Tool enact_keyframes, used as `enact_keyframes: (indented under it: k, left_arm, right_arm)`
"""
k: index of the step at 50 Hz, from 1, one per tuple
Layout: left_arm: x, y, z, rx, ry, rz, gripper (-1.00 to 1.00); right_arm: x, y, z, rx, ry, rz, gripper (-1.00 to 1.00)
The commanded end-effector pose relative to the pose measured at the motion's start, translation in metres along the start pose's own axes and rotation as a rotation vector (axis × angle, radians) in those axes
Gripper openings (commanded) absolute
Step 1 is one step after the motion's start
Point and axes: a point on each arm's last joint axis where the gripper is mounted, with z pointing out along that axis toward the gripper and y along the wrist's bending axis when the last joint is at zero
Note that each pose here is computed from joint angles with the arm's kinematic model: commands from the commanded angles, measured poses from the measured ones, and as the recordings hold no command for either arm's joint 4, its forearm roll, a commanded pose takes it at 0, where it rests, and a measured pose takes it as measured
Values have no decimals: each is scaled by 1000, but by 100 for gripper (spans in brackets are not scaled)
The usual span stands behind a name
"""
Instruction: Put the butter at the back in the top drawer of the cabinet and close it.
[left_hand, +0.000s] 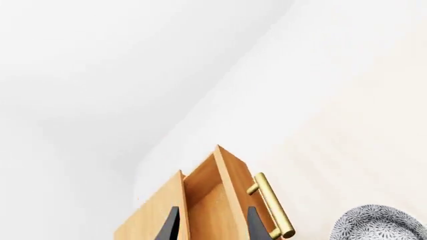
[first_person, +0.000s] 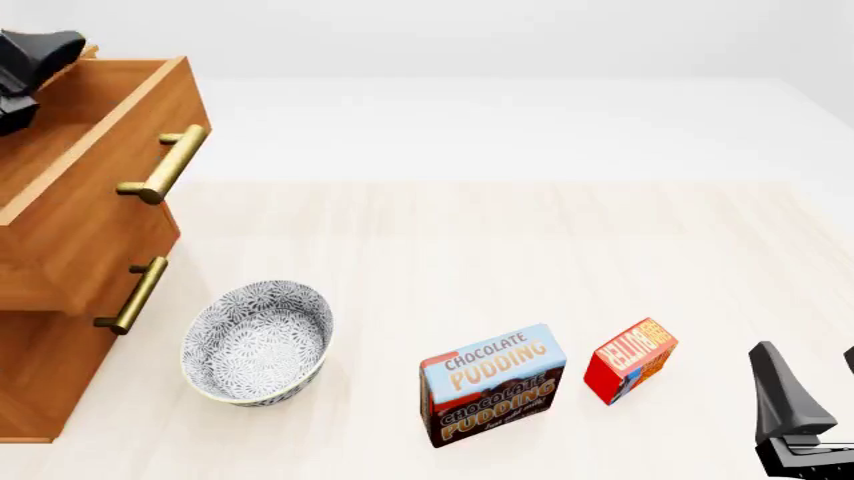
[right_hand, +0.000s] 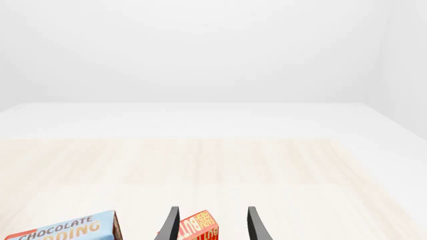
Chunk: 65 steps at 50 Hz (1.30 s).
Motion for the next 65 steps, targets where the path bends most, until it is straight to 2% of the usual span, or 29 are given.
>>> enact_keyframes:
  k: [1, 16, 26, 29, 33, 50, 65]
  left_arm:
    - [-19, 26, -8, 5, 53, -172, 100]
    - [-30, 36, 9, 42, 100, -335, 100]
    - [-36, 42, 13, 47, 113, -405, 100]
    - [-38, 44, 21, 56, 128, -452, 100]
    - [-35, 48, 15, 24, 126, -449, 100]
    - [-29, 45, 34, 42, 179, -542, 100]
    - [-22, 41, 49, 47, 211, -592, 100]
  right_arm:
    - [0, 0, 0, 0, 0, 0, 100]
    - [0, 0, 0, 0, 0, 0, 100]
    - [0, 0, 0, 0, 0, 0, 100]
    - [0, 0, 0, 0, 0, 0, 100]
    - [0, 0, 0, 0, 0, 0, 100]
    - [0, 0, 0, 0, 0, 0, 100]
    - [0, 0, 0, 0, 0, 0, 100]
